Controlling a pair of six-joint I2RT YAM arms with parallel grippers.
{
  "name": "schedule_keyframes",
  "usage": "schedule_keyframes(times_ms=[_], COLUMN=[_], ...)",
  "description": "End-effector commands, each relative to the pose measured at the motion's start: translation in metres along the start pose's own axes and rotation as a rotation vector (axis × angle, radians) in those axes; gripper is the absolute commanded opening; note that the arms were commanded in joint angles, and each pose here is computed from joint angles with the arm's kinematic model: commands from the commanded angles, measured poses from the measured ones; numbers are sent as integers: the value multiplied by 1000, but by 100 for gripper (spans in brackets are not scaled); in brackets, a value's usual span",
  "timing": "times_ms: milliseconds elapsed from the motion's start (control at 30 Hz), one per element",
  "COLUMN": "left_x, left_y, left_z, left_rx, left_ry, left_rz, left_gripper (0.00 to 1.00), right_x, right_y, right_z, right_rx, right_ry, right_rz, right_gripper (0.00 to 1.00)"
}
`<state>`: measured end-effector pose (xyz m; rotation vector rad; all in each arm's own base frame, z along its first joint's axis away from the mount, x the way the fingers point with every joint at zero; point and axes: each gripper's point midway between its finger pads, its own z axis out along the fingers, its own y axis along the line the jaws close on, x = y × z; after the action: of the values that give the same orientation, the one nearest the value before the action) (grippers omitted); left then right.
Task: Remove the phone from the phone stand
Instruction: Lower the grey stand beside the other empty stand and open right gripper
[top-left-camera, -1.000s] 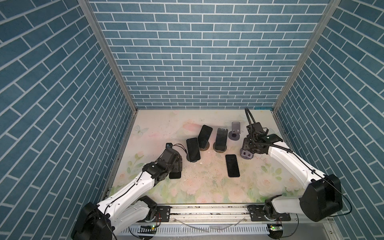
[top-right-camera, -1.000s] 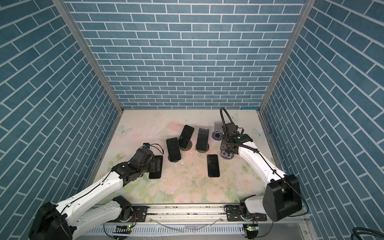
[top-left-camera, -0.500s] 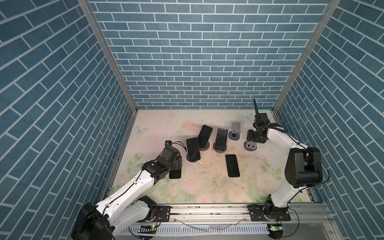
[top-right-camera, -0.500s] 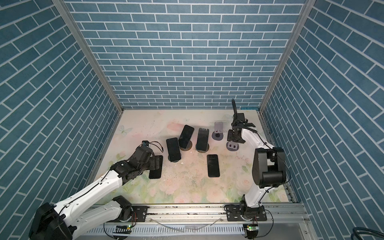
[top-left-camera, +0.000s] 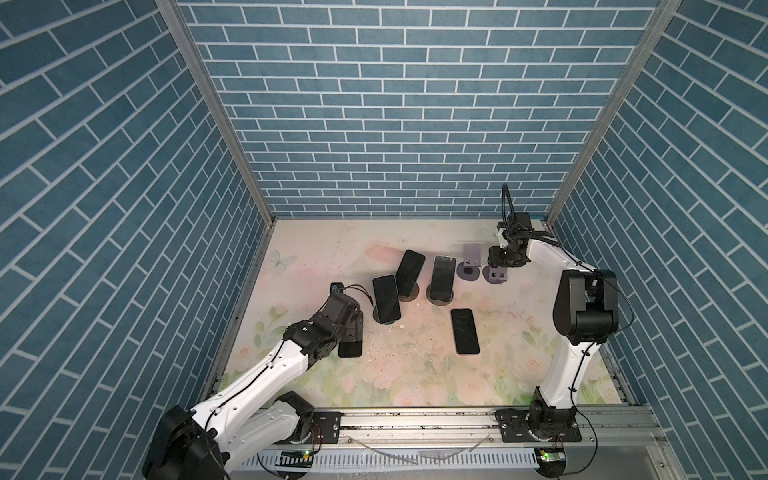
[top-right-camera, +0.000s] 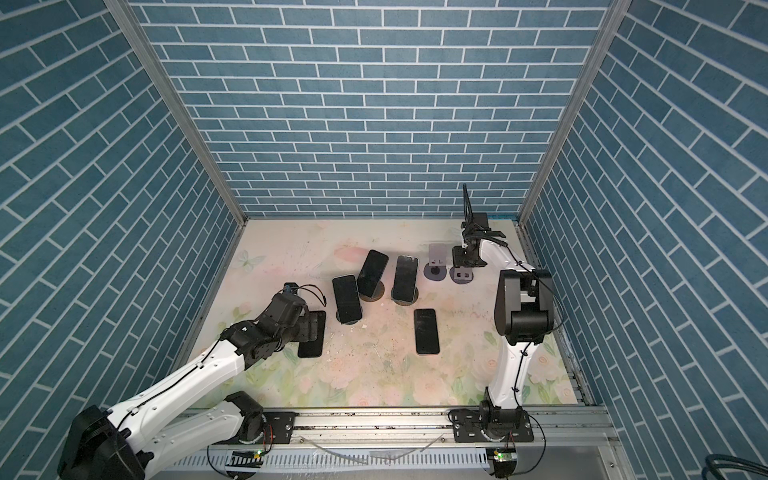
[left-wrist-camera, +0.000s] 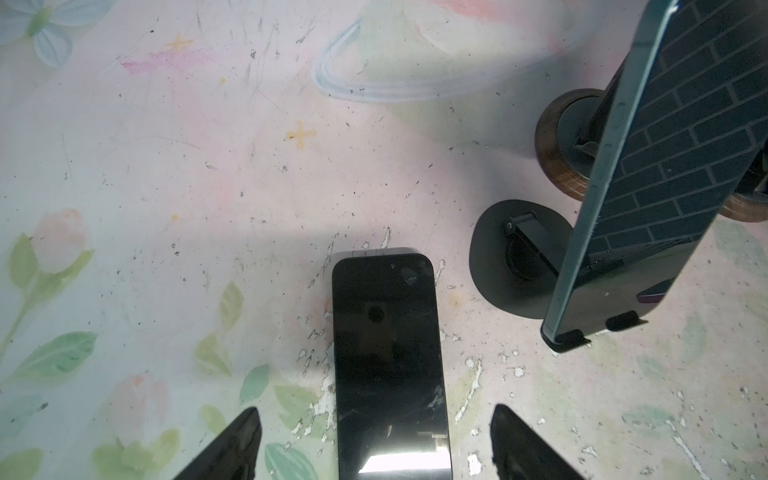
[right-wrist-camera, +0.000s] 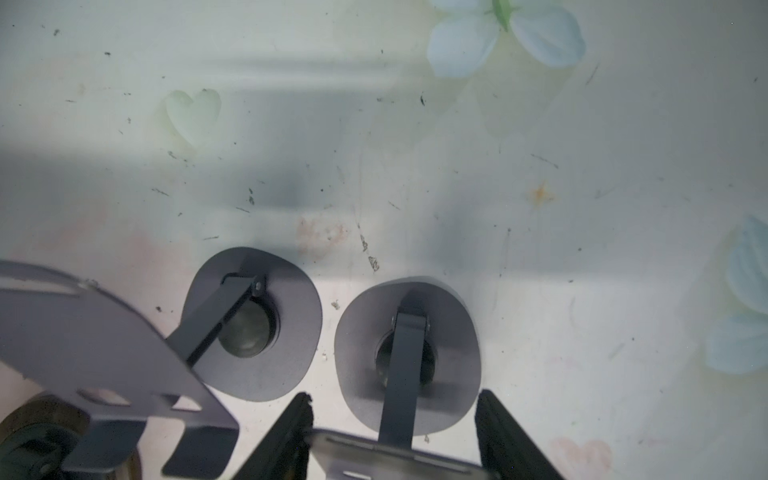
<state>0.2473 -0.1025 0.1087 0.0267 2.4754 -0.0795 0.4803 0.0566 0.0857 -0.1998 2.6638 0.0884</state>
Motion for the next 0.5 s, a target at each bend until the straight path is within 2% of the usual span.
schedule_keyframes(times_ms=[0, 67, 133, 300, 467], left_x=[-10, -14, -16, -22, -21], left_y=[-3, -5, -7, -7, -9], left_z=[-8, -11, -14, -18, -18], left_rx=[21, 35, 40, 34, 23], left_ry=[-29, -39, -48, -63, -58], left_rz=[18, 25, 31, 40, 52], left_gripper=[92, 100, 100, 100, 100], right_x=[4, 7, 7, 0, -14], right_y=[1, 1, 2, 0, -1], right_z=[8, 10, 11, 7, -11], right_rx=[-18, -24, -28, -22, -8], right_ry=[35, 44, 45, 25, -42], right_rz=[-70, -68, -58, -8, 51], right_gripper=[58, 61, 65, 86, 93])
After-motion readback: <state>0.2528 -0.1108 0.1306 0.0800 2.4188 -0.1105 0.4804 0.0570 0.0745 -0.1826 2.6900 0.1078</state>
